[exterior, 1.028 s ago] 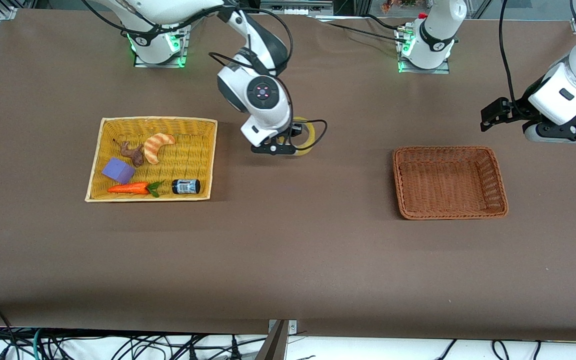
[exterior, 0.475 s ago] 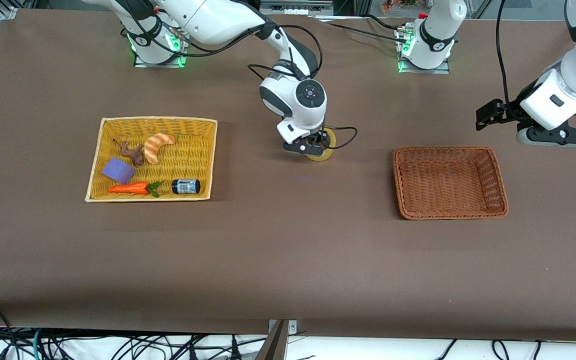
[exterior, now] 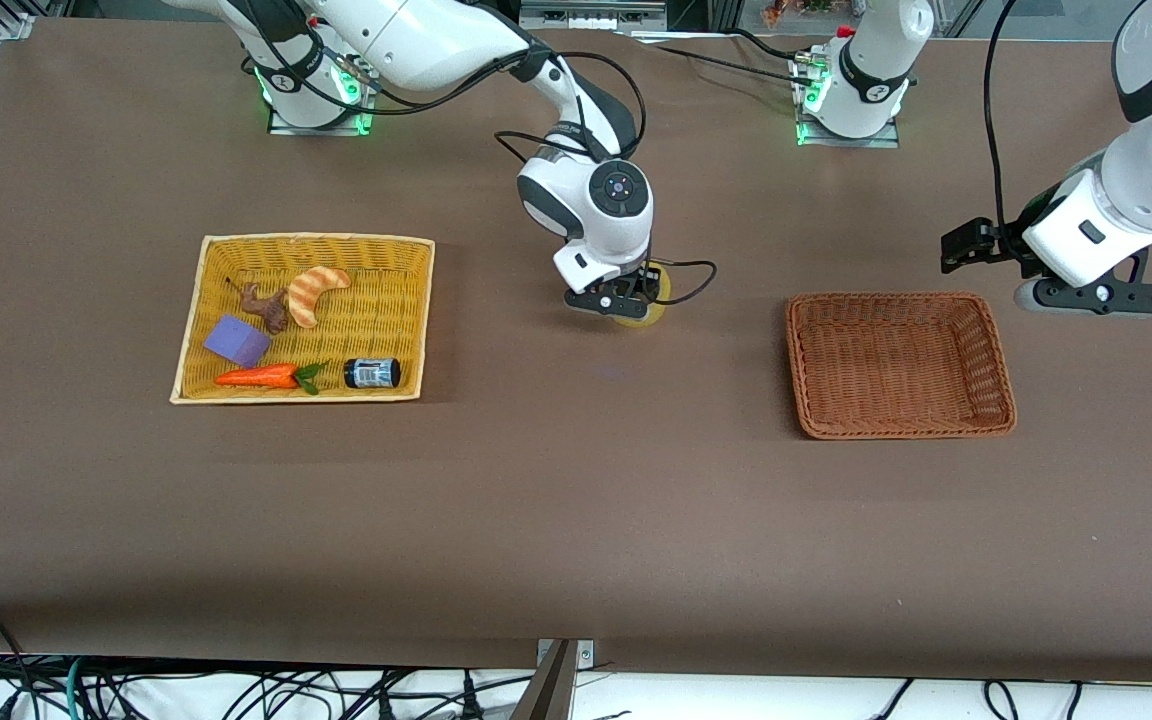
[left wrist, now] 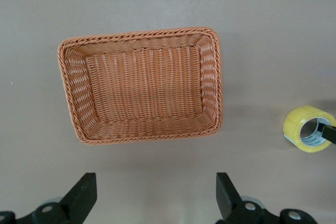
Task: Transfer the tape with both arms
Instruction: 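Set the tape on the table while the left gripper reaches toward it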
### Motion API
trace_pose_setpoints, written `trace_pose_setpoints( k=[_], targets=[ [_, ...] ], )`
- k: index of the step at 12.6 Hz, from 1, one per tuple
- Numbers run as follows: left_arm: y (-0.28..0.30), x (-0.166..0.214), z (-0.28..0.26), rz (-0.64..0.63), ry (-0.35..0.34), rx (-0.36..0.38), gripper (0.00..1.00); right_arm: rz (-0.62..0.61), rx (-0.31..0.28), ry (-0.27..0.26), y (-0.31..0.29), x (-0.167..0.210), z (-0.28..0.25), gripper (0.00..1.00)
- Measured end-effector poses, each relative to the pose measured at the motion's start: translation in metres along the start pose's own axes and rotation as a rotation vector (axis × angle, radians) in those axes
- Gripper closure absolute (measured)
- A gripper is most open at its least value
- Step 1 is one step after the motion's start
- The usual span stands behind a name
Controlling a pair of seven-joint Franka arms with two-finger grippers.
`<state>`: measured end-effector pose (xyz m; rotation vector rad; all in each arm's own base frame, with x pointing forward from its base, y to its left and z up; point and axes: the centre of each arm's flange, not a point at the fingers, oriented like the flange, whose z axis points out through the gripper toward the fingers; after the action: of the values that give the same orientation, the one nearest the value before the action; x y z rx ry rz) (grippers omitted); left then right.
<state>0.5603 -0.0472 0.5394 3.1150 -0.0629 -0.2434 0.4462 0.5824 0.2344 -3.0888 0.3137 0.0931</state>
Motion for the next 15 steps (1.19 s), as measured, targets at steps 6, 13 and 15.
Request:
trace_pose_setpoints(
  k=[6, 13, 15],
  targets=[
    [0.020, -0.006, 0.006, 0.047, -0.057, 0.005, 0.00, -0.114, -0.035, 0.017, 0.157, 0.104, -0.214, 0.00],
    [0.183, 0.016, 0.105, 0.270, -0.076, -0.029, 0.00, -0.368, -0.013, -0.053, 0.459, 0.163, -0.332, 0.00],
    [0.207, 0.025, 0.170, 0.293, -0.054, -0.067, 0.00, -0.380, -0.010, -0.053, 0.471, 0.165, -0.335, 0.00]
  ],
)
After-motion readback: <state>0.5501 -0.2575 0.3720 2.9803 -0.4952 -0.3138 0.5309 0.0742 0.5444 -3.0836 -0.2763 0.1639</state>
